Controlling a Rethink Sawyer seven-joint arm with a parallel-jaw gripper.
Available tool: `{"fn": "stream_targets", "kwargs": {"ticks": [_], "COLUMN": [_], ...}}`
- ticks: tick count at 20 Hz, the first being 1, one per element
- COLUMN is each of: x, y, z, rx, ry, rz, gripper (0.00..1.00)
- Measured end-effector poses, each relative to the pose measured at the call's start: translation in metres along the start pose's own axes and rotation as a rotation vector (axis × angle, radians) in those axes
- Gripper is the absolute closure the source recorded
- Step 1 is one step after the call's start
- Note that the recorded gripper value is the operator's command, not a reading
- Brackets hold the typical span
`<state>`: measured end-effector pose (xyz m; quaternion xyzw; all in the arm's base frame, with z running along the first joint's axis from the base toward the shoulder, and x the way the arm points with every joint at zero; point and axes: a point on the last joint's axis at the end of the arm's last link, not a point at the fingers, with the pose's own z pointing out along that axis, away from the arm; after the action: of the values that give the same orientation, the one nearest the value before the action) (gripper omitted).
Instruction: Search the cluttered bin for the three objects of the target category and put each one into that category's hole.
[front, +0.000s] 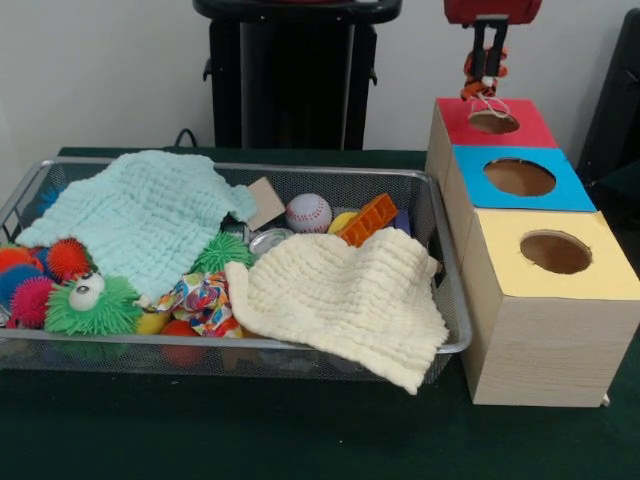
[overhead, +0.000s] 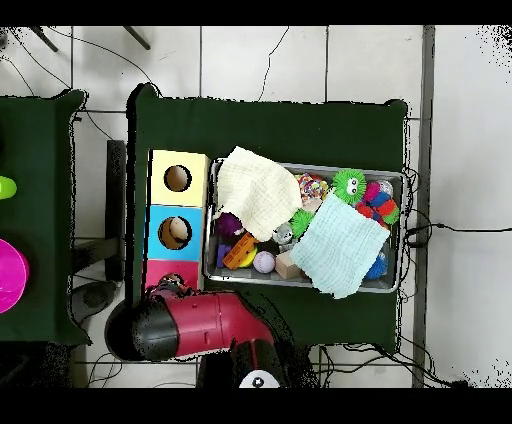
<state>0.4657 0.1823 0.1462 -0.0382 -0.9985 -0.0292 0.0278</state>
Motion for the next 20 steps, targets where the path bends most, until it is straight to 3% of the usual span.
{"fn": "stream_targets", "kwargs": {"ticks": [7, 13, 20], "x": [0.008, 0.004, 0.001], "y": [-0.021, -0.029, -0.023], "z": [0.032, 0.04, 0.04], "rx": [0.041, 0.059, 0.052], "ry": [-0.012, -0.027, -0.028], "rz": [0.034, 0.051, 0.083], "gripper": [1.0, 1.0, 1.0]}}
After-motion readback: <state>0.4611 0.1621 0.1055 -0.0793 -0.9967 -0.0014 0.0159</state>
